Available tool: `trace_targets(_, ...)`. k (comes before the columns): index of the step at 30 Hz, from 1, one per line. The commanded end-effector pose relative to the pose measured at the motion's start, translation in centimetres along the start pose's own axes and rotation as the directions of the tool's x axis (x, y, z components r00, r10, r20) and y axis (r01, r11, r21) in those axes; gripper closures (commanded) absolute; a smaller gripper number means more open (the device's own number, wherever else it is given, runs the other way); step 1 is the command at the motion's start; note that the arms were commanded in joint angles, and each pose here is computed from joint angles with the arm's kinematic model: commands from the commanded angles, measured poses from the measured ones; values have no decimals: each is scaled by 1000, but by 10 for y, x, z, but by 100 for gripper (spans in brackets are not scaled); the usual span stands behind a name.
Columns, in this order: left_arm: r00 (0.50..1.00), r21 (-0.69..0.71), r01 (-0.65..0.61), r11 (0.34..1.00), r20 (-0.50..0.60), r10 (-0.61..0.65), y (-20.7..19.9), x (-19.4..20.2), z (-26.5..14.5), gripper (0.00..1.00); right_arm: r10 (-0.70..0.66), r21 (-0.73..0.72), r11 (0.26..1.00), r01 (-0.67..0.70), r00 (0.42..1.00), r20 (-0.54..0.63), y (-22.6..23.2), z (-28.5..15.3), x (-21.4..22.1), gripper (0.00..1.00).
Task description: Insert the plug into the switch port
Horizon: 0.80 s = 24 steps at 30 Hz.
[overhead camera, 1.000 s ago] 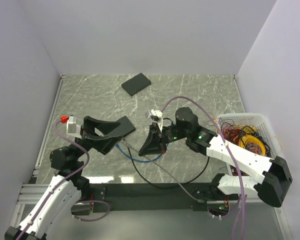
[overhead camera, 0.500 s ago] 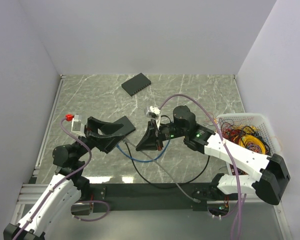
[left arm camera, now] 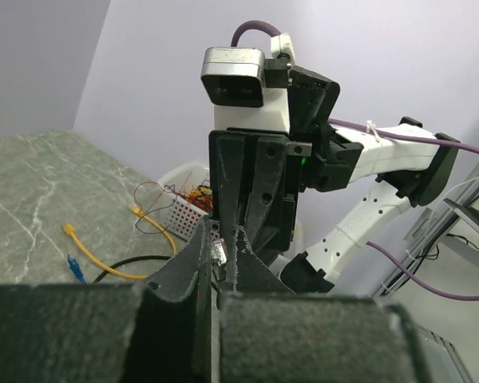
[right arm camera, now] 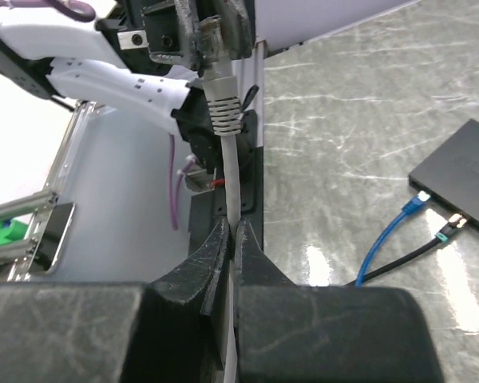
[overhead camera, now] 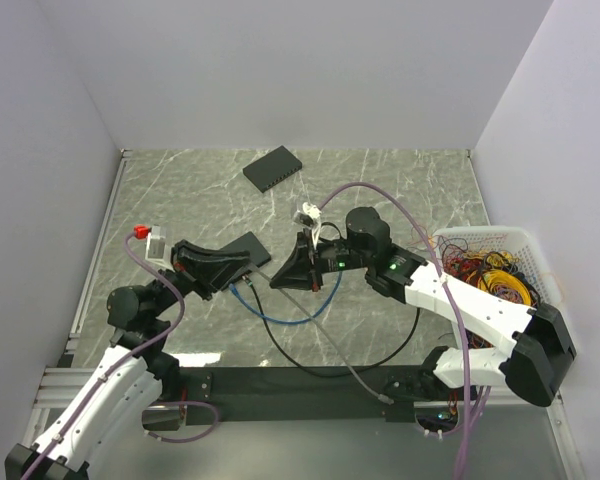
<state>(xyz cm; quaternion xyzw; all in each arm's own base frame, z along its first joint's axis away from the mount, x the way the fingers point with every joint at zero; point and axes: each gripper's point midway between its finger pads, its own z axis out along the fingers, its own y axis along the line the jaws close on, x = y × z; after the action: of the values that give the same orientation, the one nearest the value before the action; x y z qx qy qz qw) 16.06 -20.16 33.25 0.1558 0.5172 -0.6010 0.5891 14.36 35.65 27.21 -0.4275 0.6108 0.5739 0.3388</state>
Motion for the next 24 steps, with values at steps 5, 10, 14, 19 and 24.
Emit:
trace_targets(5,999,45,-46,998,31,45,-13,-14,5,99,-43,8,999,43,997,69,1,-2,-21,96)
trace_targets(10,991,100,-121,988,68,115,-27,-19,0,99,-49,-125,990,61,994,94,26,-15,-34,57)
trace_targets(14,979,160,-183,970,122,164,-41,-22,-6,99,59,-298,954,-13,987,147,52,-43,-53,50)
trace_targets(19,968,304,-248,920,113,223,-69,-23,-7,99,96,-418,908,-21,983,158,68,-48,-71,49)
trace_targets(24,963,448,-265,854,82,256,-92,-16,-12,99,270,-597,787,-158,957,103,87,-53,-98,50)
